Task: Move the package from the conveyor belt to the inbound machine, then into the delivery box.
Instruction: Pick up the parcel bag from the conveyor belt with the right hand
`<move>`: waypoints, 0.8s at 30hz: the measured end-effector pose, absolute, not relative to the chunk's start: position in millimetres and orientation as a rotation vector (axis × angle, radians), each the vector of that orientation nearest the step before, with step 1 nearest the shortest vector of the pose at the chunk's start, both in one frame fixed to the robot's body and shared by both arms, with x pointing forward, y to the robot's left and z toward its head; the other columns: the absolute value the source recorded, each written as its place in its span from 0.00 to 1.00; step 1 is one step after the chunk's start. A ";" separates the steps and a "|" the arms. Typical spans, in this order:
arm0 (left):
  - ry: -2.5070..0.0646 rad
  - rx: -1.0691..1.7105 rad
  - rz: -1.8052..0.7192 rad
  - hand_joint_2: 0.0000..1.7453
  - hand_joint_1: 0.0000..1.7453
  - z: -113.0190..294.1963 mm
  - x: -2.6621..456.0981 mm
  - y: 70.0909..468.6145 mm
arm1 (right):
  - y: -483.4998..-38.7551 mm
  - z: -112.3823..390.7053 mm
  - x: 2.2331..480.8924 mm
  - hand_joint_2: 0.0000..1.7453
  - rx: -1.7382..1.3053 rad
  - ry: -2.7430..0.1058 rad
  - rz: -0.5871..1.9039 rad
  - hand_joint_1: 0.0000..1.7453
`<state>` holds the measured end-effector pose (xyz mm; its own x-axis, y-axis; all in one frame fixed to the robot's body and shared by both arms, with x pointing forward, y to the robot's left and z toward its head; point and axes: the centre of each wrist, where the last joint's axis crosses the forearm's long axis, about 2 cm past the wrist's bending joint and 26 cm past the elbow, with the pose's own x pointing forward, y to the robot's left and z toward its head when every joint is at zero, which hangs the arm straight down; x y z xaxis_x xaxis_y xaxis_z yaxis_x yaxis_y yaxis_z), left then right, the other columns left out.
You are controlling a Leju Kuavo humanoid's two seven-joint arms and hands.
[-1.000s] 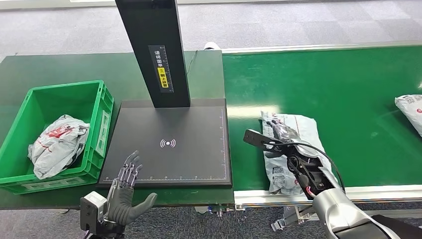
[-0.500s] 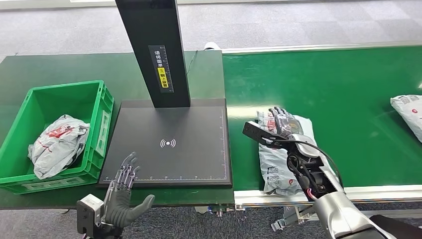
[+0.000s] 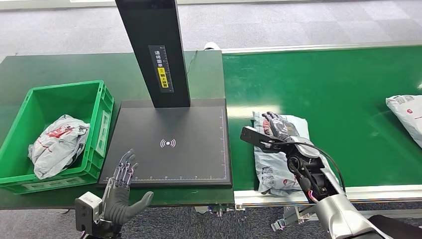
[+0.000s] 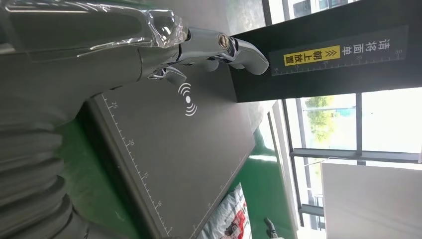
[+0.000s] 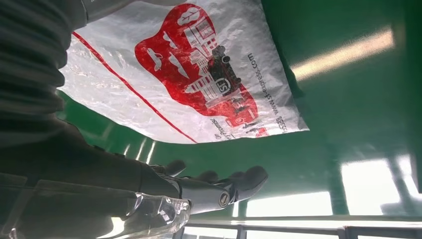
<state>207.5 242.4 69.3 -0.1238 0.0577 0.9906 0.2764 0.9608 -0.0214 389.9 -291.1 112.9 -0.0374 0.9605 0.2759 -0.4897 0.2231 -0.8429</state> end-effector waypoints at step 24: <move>-1.697 -0.236 -0.196 1.00 0.00 71.8 213.4 243.0 | -291.5 104.6 388.6 1.00 -0.573 -0.924 1.312 0.00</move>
